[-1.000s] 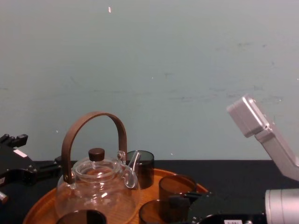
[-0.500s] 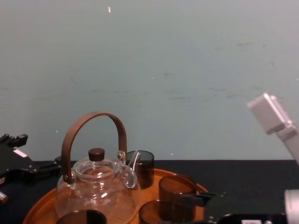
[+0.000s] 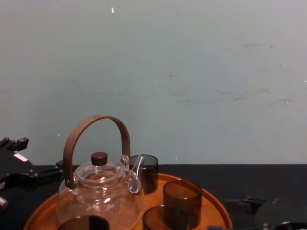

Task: Pick up the glass from the table and place it on the tray.

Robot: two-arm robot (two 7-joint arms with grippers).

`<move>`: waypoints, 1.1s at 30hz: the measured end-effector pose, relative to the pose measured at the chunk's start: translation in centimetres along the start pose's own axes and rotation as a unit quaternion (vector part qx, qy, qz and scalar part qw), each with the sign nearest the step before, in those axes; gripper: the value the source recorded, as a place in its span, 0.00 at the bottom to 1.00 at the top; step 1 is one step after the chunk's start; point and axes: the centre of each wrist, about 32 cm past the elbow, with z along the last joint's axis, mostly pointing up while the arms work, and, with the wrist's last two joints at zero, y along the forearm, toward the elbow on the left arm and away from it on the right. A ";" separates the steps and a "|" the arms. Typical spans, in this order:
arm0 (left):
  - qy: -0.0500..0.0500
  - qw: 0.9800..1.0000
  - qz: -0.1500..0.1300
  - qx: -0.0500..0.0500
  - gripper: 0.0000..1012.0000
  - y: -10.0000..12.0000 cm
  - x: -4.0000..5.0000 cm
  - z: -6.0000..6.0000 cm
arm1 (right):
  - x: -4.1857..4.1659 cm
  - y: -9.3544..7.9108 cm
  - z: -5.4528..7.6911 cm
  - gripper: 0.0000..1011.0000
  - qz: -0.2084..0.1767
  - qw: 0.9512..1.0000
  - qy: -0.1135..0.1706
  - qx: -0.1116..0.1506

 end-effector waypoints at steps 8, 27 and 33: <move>0.000 1.000 0.000 0.000 0.99 0.0 0.00 0.0 | 0.66 -2.5 -0.1 0.99 -0.044 0.999 0.008 0.024; 0.000 1.000 0.000 0.000 0.99 0.0 0.00 0.0 | 4.39 -3.9 0.3 0.99 -0.196 0.977 0.029 0.079; 0.000 1.000 0.000 0.000 0.99 0.0 0.00 0.0 | 4.49 -3.1 0.2 0.99 -0.234 0.967 0.041 0.089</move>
